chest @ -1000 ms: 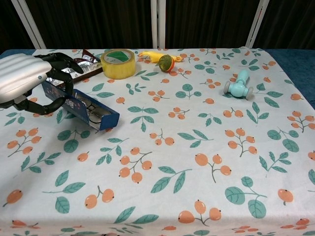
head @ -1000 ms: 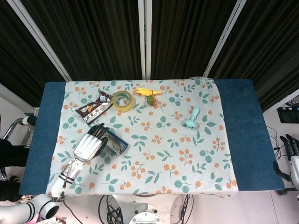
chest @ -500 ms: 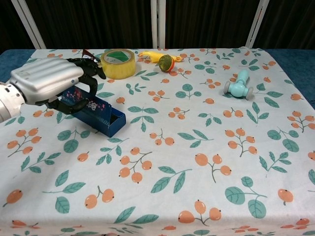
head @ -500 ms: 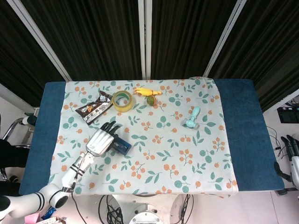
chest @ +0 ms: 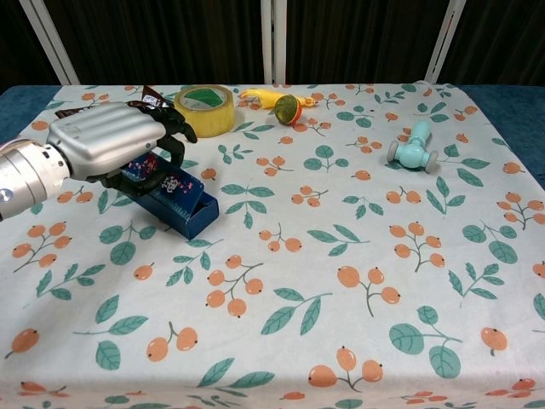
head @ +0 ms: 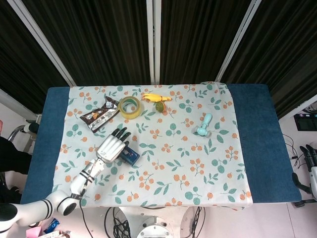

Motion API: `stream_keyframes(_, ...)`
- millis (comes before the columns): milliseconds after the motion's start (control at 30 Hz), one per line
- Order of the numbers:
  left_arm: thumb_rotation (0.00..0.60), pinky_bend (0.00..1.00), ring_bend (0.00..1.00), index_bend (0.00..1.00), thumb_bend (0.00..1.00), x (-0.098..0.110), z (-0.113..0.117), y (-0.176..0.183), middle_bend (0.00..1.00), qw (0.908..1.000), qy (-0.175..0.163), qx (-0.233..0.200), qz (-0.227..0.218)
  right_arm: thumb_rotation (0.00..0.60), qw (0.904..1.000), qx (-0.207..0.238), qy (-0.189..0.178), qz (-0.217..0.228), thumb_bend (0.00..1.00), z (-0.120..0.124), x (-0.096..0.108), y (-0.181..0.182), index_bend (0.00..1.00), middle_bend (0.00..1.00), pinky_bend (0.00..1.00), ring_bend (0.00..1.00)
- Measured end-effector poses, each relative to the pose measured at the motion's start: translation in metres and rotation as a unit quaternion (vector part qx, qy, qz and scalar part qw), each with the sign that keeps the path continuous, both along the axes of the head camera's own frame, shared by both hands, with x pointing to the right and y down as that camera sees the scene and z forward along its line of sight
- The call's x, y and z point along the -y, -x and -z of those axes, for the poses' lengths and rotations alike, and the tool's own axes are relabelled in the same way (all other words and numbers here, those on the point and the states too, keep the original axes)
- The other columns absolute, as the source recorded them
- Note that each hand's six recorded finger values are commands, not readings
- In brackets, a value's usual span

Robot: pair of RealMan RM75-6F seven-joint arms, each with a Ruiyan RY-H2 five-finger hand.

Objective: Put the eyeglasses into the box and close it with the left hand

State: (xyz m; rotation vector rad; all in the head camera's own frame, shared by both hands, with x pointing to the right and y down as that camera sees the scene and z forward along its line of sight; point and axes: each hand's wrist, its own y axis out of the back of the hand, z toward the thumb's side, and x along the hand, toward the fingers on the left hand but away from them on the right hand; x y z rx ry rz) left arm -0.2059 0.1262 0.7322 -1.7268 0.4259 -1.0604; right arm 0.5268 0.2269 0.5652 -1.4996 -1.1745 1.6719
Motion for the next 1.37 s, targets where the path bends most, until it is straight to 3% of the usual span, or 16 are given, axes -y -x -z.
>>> stream_keyframes(67,0.600,0.19,0.07,0.11,0.35,0.000,0.000,0.000,0.12,1.0000,0.000,-0.003,-0.002,0.600,1.0000,0.000,0.000,-0.001,0.33,0.000,0.000,0.000,0.00,0.00,0.00,0.00)
stream_keyframes(167,0.600,0.19,0.07,0.03,0.31,0.001,0.001,0.000,0.11,0.9999,-0.002,-0.011,0.001,0.600,1.0000,0.000,0.000,-0.001,0.33,-0.001,0.000,0.000,0.00,0.00,0.00,0.00)
stream_keyframes(700,0.600,0.19,0.07,0.01,0.20,0.011,0.015,0.004,0.10,0.9983,-0.035,-0.041,0.022,0.600,1.0000,0.000,-0.005,0.005,0.33,0.002,0.004,0.004,0.00,0.00,0.00,0.00)
stream_keyframes(933,0.600,0.19,0.07,0.01,0.13,0.011,0.046,0.048,0.10,0.9909,-0.054,-0.058,0.109,0.600,0.9997,0.000,-0.020,0.015,0.31,0.005,0.007,0.006,0.00,0.00,0.00,0.00)
stream_keyframes(1000,0.590,0.19,0.07,0.02,0.12,0.004,0.059,0.072,0.10,0.9845,-0.054,-0.068,0.152,0.600,0.9995,-0.002,-0.025,0.018,0.29,0.005,0.007,0.005,0.00,0.00,0.00,0.00)
stream_keyframes(1133,0.411,0.19,0.07,0.03,0.09,-0.021,0.082,0.126,0.08,0.9704,-0.054,-0.064,0.226,0.600,0.9991,-0.009,-0.033,0.026,0.26,0.003,0.002,0.003,0.00,0.00,0.00,0.00)
stream_keyframes(1367,0.328,0.19,0.05,0.03,0.09,-0.084,0.112,0.199,0.05,0.9591,-0.025,0.000,0.282,0.600,0.9992,-0.009,-0.029,0.027,0.24,-0.005,-0.005,0.003,0.00,0.00,0.00,0.00)
